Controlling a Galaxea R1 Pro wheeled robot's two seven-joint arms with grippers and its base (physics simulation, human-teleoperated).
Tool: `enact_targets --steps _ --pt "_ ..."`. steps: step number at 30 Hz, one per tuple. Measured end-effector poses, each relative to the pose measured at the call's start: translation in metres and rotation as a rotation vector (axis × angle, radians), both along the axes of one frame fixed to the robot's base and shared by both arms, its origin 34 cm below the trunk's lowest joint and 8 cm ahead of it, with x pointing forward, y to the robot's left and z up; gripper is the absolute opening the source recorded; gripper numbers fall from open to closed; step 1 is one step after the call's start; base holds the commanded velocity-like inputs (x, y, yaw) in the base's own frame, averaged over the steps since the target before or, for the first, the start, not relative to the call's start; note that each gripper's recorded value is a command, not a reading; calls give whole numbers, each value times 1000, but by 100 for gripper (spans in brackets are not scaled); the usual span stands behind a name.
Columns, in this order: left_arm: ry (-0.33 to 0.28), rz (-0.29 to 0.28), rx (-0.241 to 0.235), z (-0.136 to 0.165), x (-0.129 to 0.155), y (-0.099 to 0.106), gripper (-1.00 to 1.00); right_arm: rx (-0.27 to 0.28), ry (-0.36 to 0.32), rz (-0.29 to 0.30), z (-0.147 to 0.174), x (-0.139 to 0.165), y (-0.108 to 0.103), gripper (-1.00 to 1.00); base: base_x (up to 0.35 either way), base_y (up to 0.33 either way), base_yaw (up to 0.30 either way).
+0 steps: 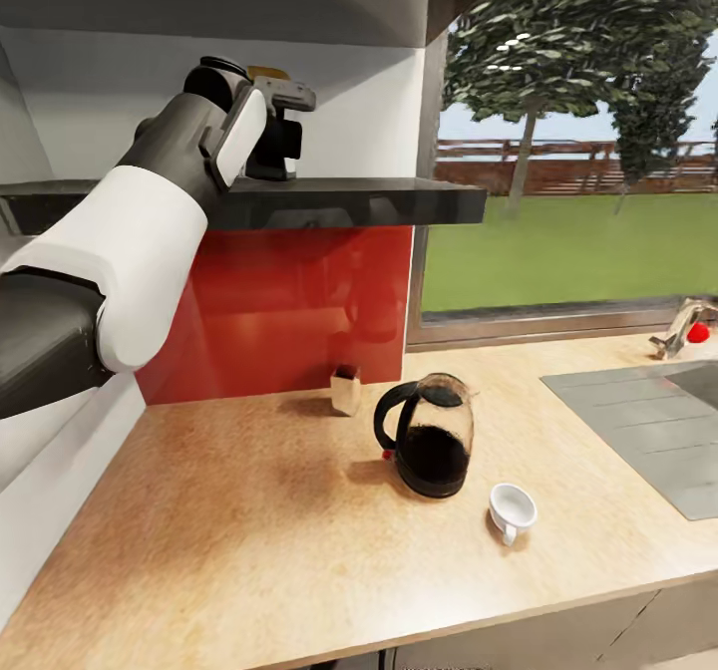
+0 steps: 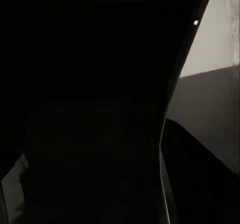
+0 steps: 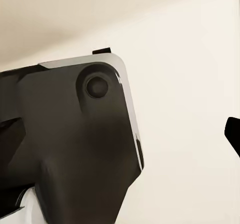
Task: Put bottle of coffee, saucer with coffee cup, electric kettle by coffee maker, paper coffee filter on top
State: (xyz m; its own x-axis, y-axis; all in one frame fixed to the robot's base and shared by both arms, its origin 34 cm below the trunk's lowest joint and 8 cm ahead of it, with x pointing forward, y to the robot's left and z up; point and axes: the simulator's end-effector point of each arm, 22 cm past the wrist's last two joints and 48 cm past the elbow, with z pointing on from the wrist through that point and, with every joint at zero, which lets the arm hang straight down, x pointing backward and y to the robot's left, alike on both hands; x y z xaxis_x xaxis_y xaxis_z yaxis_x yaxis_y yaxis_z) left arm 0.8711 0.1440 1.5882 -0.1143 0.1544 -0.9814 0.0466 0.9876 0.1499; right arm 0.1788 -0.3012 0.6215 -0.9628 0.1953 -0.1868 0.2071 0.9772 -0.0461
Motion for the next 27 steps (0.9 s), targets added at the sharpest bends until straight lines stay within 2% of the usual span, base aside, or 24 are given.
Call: enact_targets --steps 27 --pt "0 1 -2 0 0 0 -100 2 0 3 0 0 1 100 0 0 -264"
